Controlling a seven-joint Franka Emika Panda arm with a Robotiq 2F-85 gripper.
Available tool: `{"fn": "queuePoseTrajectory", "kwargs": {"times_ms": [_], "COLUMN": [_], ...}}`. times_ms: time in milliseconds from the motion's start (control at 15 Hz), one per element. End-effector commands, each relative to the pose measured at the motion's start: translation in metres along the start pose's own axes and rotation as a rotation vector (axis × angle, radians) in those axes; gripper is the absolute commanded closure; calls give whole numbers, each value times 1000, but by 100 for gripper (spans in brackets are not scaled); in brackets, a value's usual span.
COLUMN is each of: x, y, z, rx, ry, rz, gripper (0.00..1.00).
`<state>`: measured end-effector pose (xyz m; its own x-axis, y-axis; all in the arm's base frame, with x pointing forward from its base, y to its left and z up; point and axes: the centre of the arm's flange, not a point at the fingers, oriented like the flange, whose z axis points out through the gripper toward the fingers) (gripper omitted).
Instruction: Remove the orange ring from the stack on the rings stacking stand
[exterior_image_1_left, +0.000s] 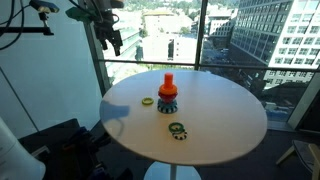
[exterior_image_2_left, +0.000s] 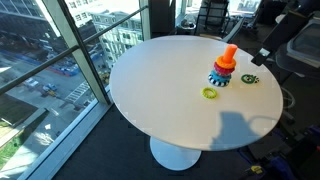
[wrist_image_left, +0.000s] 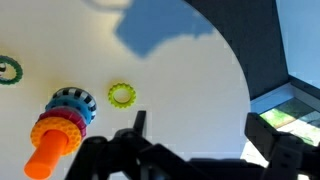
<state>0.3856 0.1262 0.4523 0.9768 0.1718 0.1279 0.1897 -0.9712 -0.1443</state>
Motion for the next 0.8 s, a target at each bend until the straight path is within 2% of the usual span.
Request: {"fn": "queuePoseTrajectory", "kwargs": {"times_ms": [0,400,733], "x": [39,75,91], "y": [10,38,70], "z": [2,20,40], "rx": [-58,-136,-185], "ry": [11,12,9], "rz": [51,129,198], "gripper": [0,0,0]}}
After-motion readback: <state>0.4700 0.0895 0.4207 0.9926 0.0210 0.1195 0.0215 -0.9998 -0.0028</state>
